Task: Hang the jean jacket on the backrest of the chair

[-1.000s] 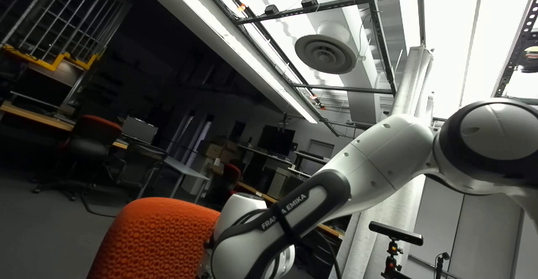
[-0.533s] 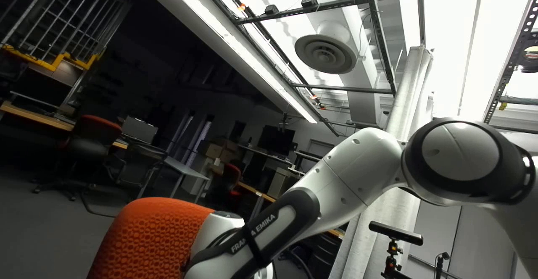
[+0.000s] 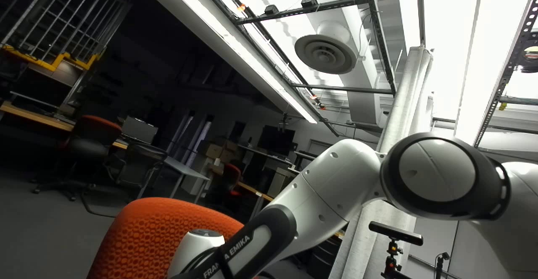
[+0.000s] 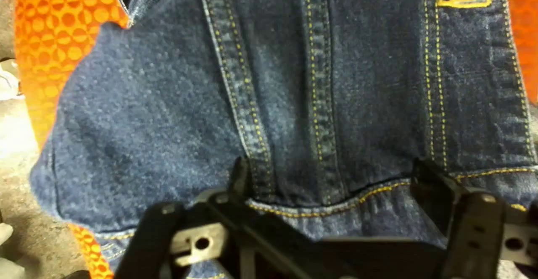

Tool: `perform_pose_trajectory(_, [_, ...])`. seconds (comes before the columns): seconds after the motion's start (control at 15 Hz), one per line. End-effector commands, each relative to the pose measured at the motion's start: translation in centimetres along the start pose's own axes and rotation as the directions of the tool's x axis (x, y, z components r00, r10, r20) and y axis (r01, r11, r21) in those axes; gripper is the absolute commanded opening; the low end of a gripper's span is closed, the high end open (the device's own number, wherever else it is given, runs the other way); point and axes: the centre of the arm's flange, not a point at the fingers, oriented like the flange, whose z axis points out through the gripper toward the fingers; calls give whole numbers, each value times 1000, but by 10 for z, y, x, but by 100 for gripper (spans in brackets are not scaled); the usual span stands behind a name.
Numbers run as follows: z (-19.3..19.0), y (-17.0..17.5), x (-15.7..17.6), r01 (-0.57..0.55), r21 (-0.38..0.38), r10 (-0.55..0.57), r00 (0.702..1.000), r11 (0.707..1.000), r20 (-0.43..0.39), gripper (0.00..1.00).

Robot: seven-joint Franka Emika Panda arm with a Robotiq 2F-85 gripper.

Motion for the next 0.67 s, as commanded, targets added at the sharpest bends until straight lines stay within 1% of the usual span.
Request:
perform_pose_trajectory(0.0, [12,-15,11,-40,-20,41,999,999,6,70])
perform_pose_trajectory(0.07, [11,-16,11,-39,-16,39,999,999,0,69])
perform_pose_trajectory(0.33, [-5,-13,12,-28,13,28,999,1000,-30,37])
perform_pose_trajectory(0.6, [-33,1,18,-24,20,25,998,1000,-54,8])
